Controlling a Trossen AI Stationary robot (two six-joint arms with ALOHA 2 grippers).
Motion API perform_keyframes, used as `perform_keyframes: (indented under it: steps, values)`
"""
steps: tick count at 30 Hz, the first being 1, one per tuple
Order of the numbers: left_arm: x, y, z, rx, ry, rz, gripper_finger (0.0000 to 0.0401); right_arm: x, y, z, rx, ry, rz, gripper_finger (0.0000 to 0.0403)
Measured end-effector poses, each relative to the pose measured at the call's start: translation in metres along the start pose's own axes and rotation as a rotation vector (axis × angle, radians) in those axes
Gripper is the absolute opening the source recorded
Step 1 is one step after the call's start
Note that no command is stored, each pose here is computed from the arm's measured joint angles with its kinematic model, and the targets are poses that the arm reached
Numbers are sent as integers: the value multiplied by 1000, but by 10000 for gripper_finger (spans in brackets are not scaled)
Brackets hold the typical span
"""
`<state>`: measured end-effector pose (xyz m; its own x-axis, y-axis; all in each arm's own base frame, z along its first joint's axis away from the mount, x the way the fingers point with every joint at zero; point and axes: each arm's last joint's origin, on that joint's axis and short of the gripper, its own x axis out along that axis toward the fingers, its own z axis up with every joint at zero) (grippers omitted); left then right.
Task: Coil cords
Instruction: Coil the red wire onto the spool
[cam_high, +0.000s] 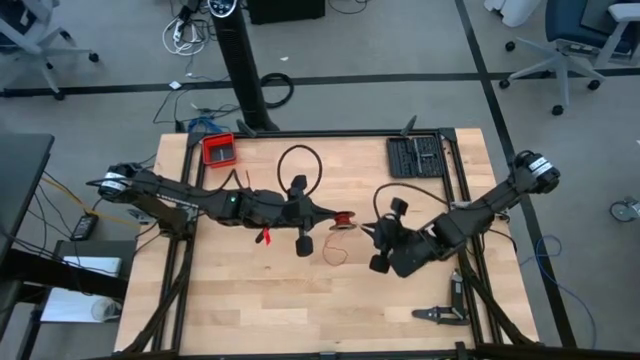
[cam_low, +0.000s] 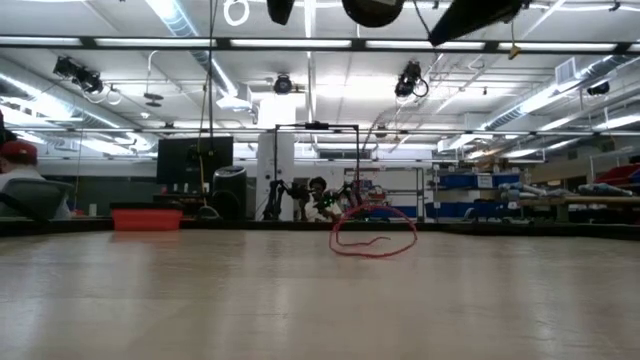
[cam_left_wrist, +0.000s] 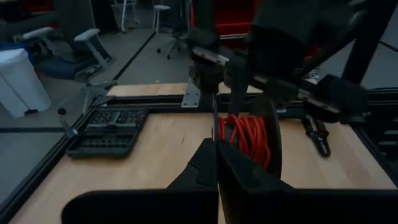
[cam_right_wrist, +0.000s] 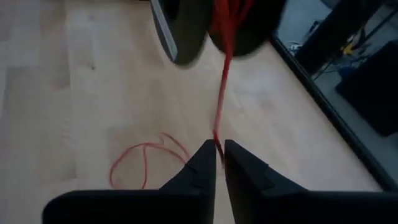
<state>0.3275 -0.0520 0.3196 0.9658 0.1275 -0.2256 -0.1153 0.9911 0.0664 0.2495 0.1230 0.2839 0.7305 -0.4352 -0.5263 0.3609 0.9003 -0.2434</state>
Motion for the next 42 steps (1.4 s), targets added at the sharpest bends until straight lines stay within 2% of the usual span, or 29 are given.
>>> perform_keyframes:
  steps: [4,9,21,25,30,36,39,42]
  values:
    - [0,0,1,-7,-35,3,1,2,6,-23,49,6,-29,46]
    - [0,0,1,-8,-33,7,1,-1,14,-41,105,-75,-81,57]
    - [0,-1,2,-18,-48,5,1,0,20,-44,184,-86,-18,57]
    - [-1,-5,3,-19,-60,-8,1,6,24,-62,256,-152,-26,55]
    - [-2,-7,3,-17,-61,-14,1,20,25,-91,396,-239,32,54]
    - [-2,-7,5,-20,-74,-9,1,27,16,-104,566,-404,195,55]
    - [-2,-7,6,-24,-86,-9,1,28,8,-109,586,-469,251,54]
    - [-2,-7,7,-26,-93,-9,1,29,3,-110,584,-498,254,55]
